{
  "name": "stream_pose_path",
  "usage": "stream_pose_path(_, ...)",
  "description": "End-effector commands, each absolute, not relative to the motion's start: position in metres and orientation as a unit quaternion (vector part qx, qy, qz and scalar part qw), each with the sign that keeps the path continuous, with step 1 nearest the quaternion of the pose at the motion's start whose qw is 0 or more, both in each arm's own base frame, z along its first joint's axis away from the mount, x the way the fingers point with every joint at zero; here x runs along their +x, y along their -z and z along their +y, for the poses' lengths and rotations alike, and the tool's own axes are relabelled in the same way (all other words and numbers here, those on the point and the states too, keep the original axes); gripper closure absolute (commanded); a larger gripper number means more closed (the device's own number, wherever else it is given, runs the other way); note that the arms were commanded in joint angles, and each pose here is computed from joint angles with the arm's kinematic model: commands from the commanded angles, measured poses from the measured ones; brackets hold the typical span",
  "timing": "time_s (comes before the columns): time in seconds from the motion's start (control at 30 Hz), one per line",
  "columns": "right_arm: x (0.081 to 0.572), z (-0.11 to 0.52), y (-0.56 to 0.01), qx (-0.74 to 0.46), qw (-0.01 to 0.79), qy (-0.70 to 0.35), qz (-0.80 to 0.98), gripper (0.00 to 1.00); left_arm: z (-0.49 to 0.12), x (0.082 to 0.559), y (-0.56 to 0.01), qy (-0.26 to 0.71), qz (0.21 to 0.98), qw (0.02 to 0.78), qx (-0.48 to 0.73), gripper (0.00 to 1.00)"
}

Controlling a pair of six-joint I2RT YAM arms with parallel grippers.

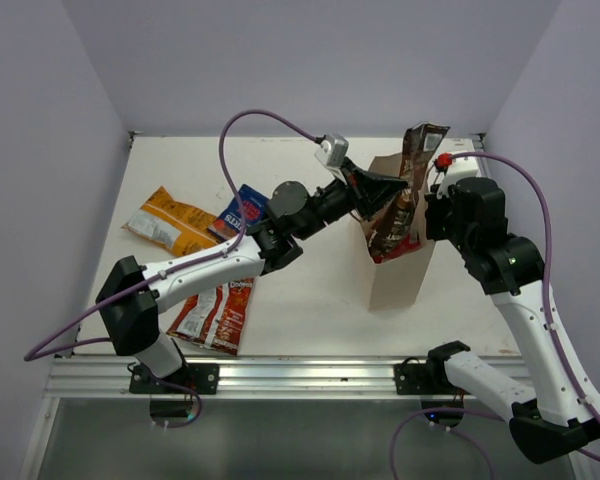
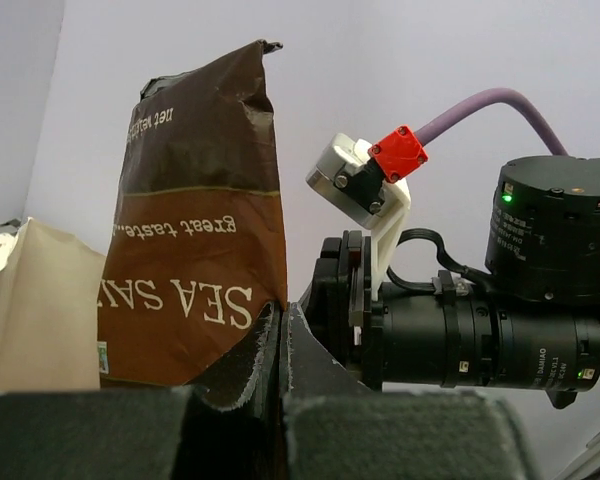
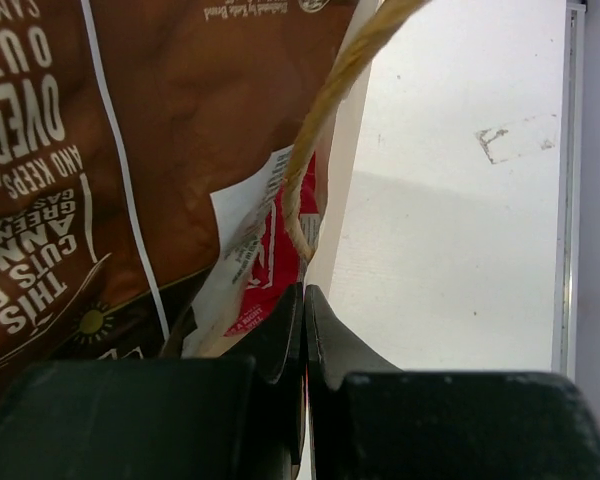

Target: Place the snacks into the paper bag

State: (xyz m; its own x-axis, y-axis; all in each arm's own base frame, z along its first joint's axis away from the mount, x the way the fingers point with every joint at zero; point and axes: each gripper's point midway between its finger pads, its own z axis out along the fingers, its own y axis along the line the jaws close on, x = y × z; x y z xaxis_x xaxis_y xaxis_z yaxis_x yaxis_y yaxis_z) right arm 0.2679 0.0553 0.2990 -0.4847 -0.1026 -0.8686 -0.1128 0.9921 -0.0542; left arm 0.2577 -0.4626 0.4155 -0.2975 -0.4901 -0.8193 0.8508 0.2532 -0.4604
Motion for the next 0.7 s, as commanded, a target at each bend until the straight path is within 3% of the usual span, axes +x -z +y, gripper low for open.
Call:
stream_pose_path(0.0,0.270,0.056,-0.302,-0.069,0.511,-0.005,0.857,1.00,-0.452,0.246,-0.458,0.621,0.492,0.593,0.144,1.00)
stream_pose_path(0.2,0.270,0.057,-0.302,-0.070,0.511,-0.006,0.857,1.00,-0.464,0.251,-0.418,0.590,0.538,0.582,0.153,1.00)
stream_pose_path(0.23,0.270,0.057,-0.302,-0.069,0.510,-0.005,0.857,1.00,-0.466,0.251,-0.416,0.585,0.541,0.583,0.156,0.96)
stream_pose_path(0.27,0.270,0.058,-0.302,-0.070,0.510,-0.006,0.857,1.00,-0.468,0.250,-0.418,0.583,0.541,0.585,0.159,0.70)
stream_pose_path(0.3,0.270,0.058,-0.301,-0.070,0.510,-0.006,0.857,1.00,-0.470,0.249,-0.418,0.574,0.541,0.591,0.168,0.56)
stream_pose_path(0.37,0.270,0.057,-0.302,-0.070,0.510,-0.006,0.857,1.00,-0.473,0.244,-0.432,0.575,0.527,0.601,0.175,0.39)
stream_pose_path(0.53,0.271,0.058,-0.302,-0.071,0.509,-0.006,0.858,1.00,-0.462,0.236,-0.490,0.562,0.474,0.651,0.189,0.32)
stream_pose_path(0.67,0.271,0.059,-0.301,-0.072,0.507,-0.006,0.859,1.00,-0.387,0.226,-0.560,0.496,0.446,0.734,0.127,0.32)
